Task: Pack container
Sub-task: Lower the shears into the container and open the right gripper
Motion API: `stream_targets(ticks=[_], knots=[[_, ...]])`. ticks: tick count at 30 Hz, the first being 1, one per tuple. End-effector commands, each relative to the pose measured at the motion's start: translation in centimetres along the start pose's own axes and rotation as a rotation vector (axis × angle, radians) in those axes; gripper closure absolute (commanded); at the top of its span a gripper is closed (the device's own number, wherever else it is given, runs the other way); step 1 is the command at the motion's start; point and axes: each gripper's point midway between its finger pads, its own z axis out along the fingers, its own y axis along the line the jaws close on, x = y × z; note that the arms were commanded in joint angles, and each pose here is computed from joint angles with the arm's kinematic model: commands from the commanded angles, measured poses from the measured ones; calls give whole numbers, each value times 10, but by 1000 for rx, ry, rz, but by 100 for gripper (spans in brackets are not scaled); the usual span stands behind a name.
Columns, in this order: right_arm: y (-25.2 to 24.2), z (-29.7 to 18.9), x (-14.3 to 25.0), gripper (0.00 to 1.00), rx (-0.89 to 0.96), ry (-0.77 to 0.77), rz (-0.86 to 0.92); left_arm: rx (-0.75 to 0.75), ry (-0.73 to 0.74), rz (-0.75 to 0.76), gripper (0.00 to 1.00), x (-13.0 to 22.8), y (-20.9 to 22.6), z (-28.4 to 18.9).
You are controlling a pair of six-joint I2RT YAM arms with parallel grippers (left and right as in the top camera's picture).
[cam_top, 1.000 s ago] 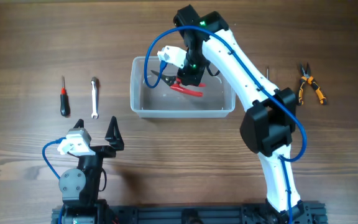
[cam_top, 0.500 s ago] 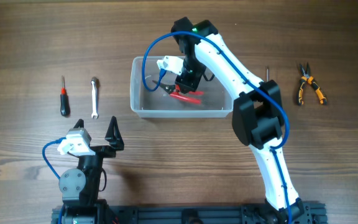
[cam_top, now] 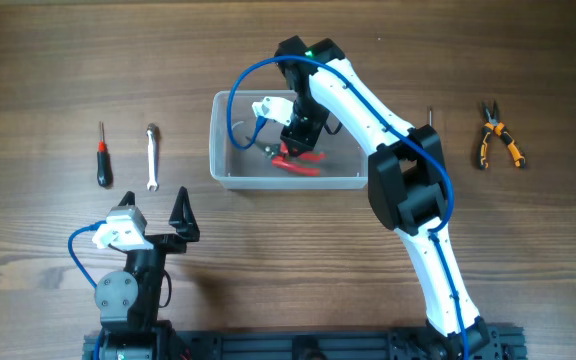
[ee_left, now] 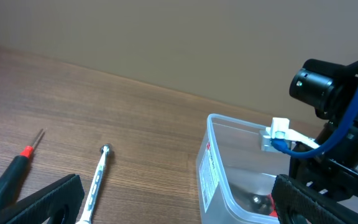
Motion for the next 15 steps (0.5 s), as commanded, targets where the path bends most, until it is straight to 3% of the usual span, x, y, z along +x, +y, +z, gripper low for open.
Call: stream_targets(ticks=[1,7,10,13,15], knots=[[2,1,-2,69,-22,-16,5,-8,1,-10,0,2,2,0],[-1,-7,0,61,4,-6,30,-8,1,-10,0,2,2,0],[-2,-28,-2,39,41,-12,26,-8,1,-10,0,2,2,0],[-5,-70,-7,8,112,-54,27,-8,1,-10,0,2,2,0],[-7,-98,-8,0,167,-79,43,-8,1,-10,0,2,2,0]])
